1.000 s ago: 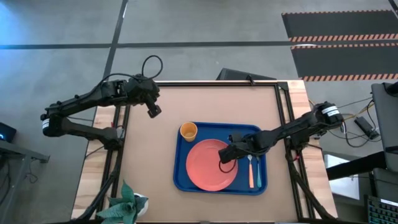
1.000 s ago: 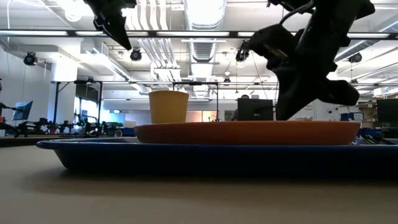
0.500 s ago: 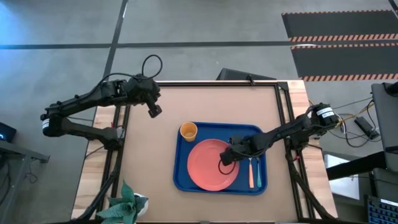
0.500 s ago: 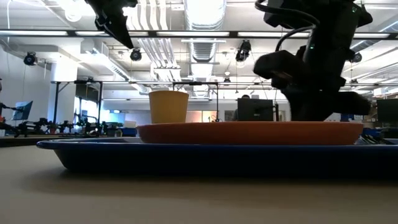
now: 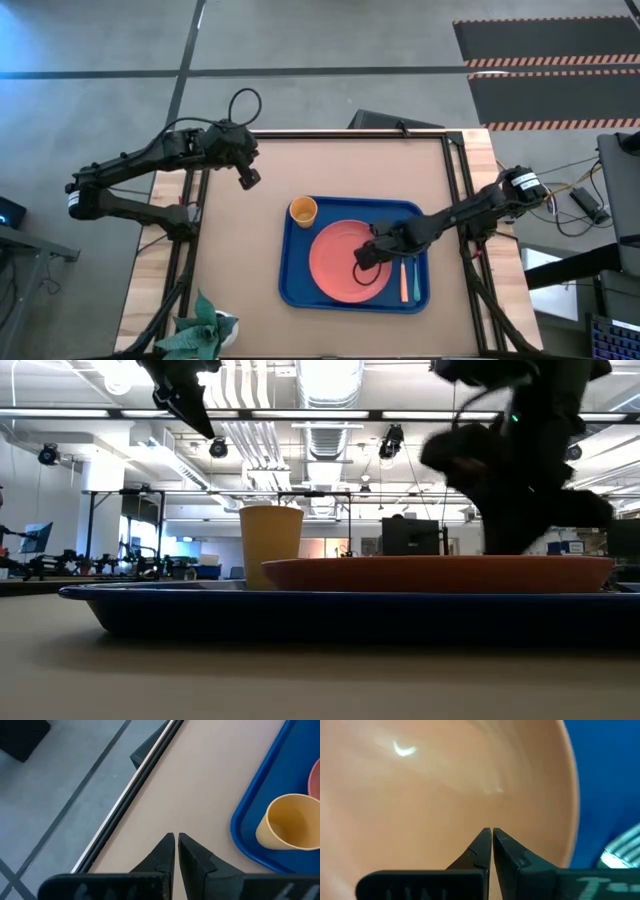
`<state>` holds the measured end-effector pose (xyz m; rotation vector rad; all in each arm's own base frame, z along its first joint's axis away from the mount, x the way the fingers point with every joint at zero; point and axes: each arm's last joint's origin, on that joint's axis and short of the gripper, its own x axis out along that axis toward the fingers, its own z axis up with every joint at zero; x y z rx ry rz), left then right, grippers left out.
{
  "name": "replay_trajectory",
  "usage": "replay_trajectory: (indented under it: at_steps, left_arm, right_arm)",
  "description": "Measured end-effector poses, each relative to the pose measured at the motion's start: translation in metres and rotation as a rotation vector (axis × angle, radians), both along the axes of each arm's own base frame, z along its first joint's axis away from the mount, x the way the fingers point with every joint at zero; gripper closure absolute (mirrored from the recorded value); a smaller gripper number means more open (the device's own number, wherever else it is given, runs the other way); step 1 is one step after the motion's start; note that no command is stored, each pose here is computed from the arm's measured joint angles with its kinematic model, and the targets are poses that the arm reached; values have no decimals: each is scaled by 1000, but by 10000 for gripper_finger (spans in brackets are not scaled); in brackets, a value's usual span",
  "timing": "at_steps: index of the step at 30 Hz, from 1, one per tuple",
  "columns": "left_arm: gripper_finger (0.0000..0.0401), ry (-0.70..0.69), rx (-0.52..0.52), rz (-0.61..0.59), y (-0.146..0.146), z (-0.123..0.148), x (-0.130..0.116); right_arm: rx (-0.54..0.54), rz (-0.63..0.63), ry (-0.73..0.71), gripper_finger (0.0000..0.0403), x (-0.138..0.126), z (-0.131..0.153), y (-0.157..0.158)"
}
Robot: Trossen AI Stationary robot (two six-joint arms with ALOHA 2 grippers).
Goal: Pick and place plate/cup/fork/spoon on tray
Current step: Move the blue tray to the top center of the table
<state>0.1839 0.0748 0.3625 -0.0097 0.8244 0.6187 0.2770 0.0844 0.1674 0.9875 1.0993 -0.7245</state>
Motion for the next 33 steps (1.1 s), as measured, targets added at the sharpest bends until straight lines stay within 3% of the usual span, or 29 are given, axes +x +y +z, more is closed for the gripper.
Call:
replay_trajectory:
  at_steps: [16, 23, 27, 33]
  left_arm:
    - [395, -55, -28, -17, 0, -2, 4]
    - [395, -15, -42, -17, 1, -14, 5]
    - [395, 17, -52, -18, 1, -23, 6]
    - [395, 8, -49, -17, 1, -21, 6]
  right_arm:
    - [-351, 167, -189, 394, 38, 95, 0]
    - [-401, 163, -228, 394, 48, 111, -18]
    - [-450, 191, -134, 394, 42, 109, -24]
    - [-417, 88, 177, 394, 11, 92, -34]
